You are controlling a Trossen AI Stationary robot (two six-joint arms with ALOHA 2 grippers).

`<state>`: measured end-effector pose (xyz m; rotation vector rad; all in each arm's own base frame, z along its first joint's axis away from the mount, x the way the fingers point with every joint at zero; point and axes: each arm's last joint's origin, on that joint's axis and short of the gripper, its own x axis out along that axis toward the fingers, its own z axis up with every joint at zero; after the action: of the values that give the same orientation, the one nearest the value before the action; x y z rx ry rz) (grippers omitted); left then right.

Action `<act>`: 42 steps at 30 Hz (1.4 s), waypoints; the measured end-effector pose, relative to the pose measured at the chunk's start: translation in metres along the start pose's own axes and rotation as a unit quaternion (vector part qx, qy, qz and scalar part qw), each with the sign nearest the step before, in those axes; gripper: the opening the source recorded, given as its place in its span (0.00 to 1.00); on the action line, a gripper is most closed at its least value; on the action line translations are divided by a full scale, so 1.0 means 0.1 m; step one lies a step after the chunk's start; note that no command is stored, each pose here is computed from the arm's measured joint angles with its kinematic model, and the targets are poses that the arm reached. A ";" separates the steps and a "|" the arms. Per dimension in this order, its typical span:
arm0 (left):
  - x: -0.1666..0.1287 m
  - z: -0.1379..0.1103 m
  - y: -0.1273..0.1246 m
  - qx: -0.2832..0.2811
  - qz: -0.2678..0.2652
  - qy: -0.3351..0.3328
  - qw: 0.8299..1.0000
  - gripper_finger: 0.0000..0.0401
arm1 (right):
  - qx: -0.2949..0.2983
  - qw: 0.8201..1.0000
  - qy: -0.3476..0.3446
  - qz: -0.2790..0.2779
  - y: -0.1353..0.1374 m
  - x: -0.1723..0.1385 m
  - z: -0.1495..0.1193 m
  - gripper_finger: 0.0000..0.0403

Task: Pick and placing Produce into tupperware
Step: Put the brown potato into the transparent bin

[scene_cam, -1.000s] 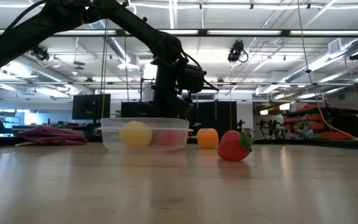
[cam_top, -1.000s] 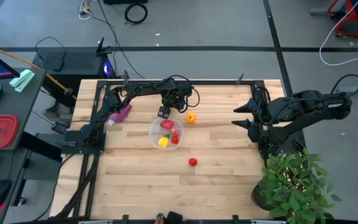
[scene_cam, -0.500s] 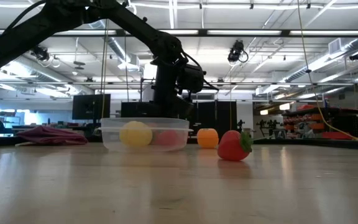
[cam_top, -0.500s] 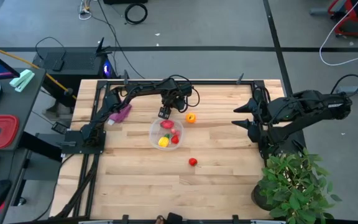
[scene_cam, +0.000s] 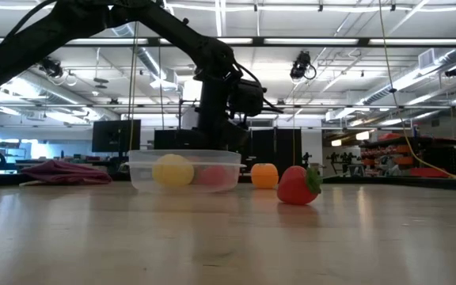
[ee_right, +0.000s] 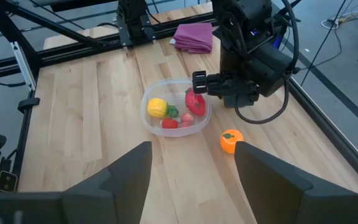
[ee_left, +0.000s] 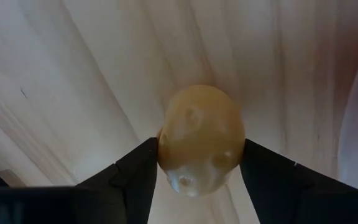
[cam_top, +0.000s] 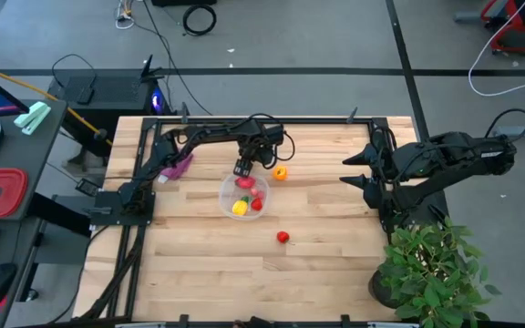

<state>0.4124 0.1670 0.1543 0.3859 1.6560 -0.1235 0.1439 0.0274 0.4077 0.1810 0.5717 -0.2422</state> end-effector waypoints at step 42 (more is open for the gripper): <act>-1.08 0.46 -0.89 0.019 -0.001 0.002 1.000 0.53 | -0.001 1.000 0.000 0.000 0.00 0.00 0.00 0.60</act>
<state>0.4355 0.0502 0.2419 0.4132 1.6607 -0.1567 0.1438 0.0275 0.4077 0.1800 0.5720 -0.2414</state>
